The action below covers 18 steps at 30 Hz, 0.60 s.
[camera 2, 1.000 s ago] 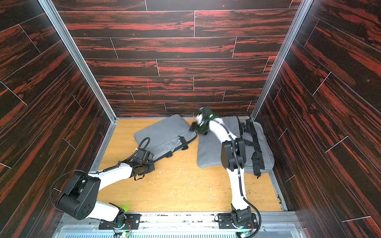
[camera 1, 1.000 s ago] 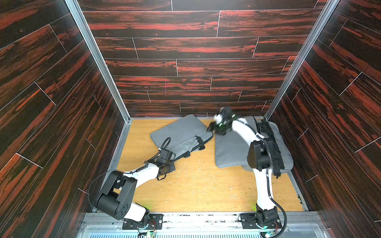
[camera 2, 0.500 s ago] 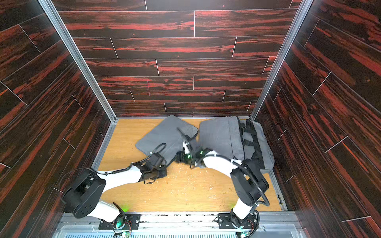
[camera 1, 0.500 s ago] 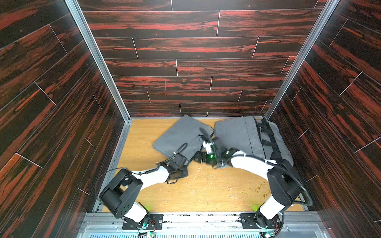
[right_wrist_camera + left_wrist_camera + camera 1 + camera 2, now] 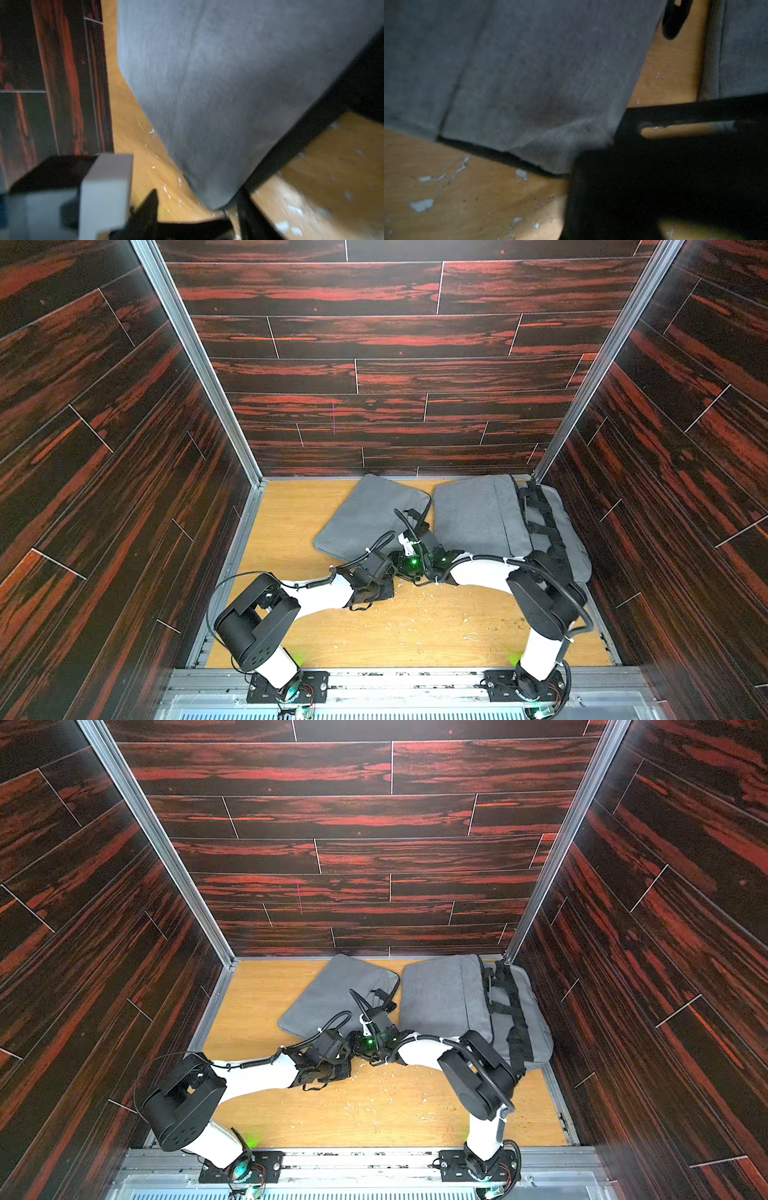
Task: Put the mouse into the laptop bag
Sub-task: Zip the zipper on the zippered laptop bag.
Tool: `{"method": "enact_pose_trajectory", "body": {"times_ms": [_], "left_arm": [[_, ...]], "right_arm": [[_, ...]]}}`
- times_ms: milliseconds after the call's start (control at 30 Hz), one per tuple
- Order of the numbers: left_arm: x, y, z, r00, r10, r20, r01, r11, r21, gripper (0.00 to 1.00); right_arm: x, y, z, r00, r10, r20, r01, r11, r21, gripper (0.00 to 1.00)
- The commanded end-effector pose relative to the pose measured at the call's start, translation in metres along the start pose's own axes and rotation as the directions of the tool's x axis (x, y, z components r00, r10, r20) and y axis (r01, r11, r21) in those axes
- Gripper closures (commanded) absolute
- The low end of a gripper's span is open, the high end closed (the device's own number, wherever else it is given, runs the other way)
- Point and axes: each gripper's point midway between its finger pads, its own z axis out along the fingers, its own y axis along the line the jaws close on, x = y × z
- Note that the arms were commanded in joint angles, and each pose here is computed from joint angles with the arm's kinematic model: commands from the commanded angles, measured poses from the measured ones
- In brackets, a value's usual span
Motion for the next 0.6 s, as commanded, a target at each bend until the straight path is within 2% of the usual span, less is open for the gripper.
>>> {"method": "enact_pose_trajectory", "body": {"times_ms": [0, 67, 267, 433, 567], "left_arm": [[-0.013, -0.029, -0.007, 1.0, 0.001, 0.03, -0.004, 0.995, 0.095, 1.0], [-0.014, -0.027, -0.009, 0.999, 0.01, 0.034, -0.013, 0.997, 0.083, 1.0], [-0.013, -0.001, -0.016, 0.998, 0.037, 0.048, -0.037, 0.999, -0.01, 1.0], [-0.008, 0.042, -0.015, 1.0, 0.006, 0.023, -0.003, 0.993, -0.118, 1.0], [0.0, 0.089, -0.016, 0.999, -0.048, 0.009, 0.049, 0.963, -0.264, 1.0]], "right_arm": [[0.016, -0.02, 0.012, 0.996, 0.073, -0.057, -0.074, 0.997, -0.007, 0.8], [0.017, -0.033, 0.009, 0.994, 0.097, -0.059, -0.096, 0.995, 0.009, 1.0], [0.0, -0.075, -0.024, 0.99, 0.144, -0.003, -0.144, 0.988, 0.057, 1.0], [-0.024, -0.1, -0.057, 0.988, 0.144, 0.054, -0.149, 0.983, 0.104, 1.0], [-0.041, -0.107, -0.069, 0.989, 0.126, 0.073, -0.135, 0.982, 0.134, 1.0]]}}
